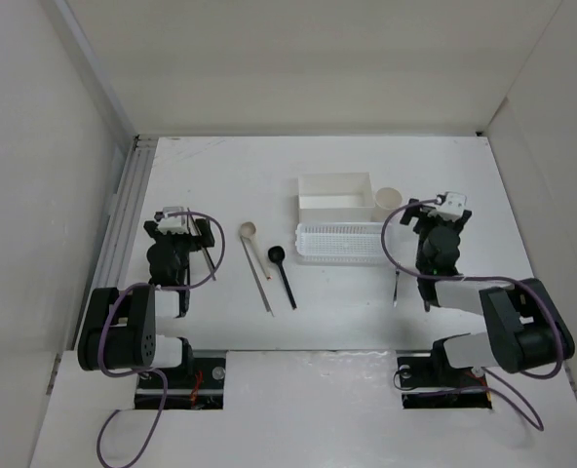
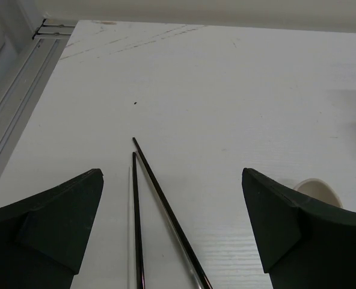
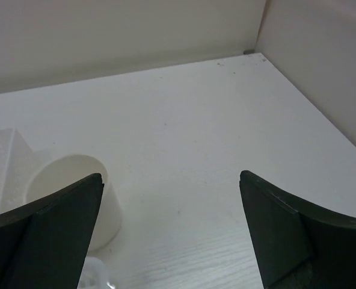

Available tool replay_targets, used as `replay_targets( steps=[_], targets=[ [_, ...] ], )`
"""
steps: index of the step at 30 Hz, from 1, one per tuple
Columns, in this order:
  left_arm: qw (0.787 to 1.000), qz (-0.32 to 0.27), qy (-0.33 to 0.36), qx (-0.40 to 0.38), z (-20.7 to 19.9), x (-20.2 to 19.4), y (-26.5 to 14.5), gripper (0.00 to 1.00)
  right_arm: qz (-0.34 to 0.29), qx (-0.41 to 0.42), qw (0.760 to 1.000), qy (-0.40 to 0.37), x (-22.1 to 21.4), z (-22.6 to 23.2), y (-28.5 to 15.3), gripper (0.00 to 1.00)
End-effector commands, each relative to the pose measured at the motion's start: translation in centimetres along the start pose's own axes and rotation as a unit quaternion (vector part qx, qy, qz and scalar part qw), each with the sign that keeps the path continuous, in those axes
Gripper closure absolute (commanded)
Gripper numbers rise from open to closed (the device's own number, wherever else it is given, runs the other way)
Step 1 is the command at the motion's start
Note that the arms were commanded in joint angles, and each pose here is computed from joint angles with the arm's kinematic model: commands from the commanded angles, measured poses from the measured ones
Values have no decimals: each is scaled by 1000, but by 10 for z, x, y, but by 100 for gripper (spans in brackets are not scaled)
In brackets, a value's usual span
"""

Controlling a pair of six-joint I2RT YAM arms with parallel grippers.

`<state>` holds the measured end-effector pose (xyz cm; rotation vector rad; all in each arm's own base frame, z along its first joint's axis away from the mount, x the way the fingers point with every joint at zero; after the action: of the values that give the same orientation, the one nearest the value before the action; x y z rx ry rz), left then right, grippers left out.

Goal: Sort the eating utensils into containers

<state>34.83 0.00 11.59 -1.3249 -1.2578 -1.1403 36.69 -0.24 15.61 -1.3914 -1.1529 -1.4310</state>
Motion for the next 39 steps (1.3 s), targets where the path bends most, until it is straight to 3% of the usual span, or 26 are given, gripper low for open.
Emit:
replay_targets(
  steps=[1,2,3,4,5,6,7,9,10,11,12,13,14,16,18,19,20,21,26,31,34,39],
  targets=[
    [996,-84,12,-18,-8,45,4,0,-21,-52,998,16,58,5,13,0],
    [996,-88,12,-23,-11,47,4,0,-33,-62,997,24,88,-1,12,0],
    [995,-73,38,-59,-22,40,3,0,-1,-60,998,4,90,-1,12,0],
    [994,-78,39,-59,-22,44,5,0,-30,-63,998,9,133,-2,18,0],
    [993,-83,36,-70,-26,47,5,0,-45,-54,997,-18,160,-4,15,0],
    [993,-70,40,-83,-29,44,1,0,-23,-51,997,-52,164,-8,15,0],
    [983,-71,72,-150,-49,67,11,0,-44,-59,996,-50,208,-12,18,0],
    [968,-36,134,-209,-71,92,21,0,-17,-93,993,-70,227,-24,24,0],
    [970,12,139,-200,-69,88,26,0,16,-132,988,-75,225,-36,21,0],
    [970,-27,165,-178,-67,137,40,0,1,-156,987,-40,255,-44,19,0],
    [975,-27,165,-144,-57,147,48,0,6,-146,989,-7,263,-41,20,0],
    [980,-26,166,-103,-44,155,55,0,57,-99,993,-21,251,-36,17,1],
    [986,-42,158,-24,-21,180,62,0,51,17,998,15,273,-21,25,1],
    [989,-34,140,37,-3,189,68,0,115,80,987,73,248,-13,35,13],
    [988,-3,146,47,1,195,70,0,222,54,969,92,195,-31,33,34],
    [985,18,171,29,-2,189,72,0,288,24,952,106,157,-35,38,55],
    [984,50,171,12,-6,178,69,0,375,0,921,103,118,-42,19,66],
    [986,52,159,-6,-14,182,69,0,422,-1,900,112,94,-43,12,71],
    [988,81,117,-56,-32,165,64,0,587,2,800,123,-10,-31,-46,62],
    [991,81,93,-60,-35,153,55,0,649,-76,753,84,-39,-55,-79,57],
    [990,80,93,-64,-36,149,55,0,671,-61,736,61,-47,-48,-84,57],
    [993,54,97,-36,-27,153,59,0,731,-39,681,-5,-86,-27,-118,57]
  ],
)
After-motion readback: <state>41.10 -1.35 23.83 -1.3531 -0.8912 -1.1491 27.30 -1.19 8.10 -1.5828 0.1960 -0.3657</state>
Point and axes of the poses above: each gripper's point midway between its finger pads, its own y axis out along the fingers, its own z axis along the line the jaws close on, x = y × z, the point moved 1 cm from there along -y, back along the fingers, and after that the axes turned 3 degrees about -y, right-handed, at the moved point
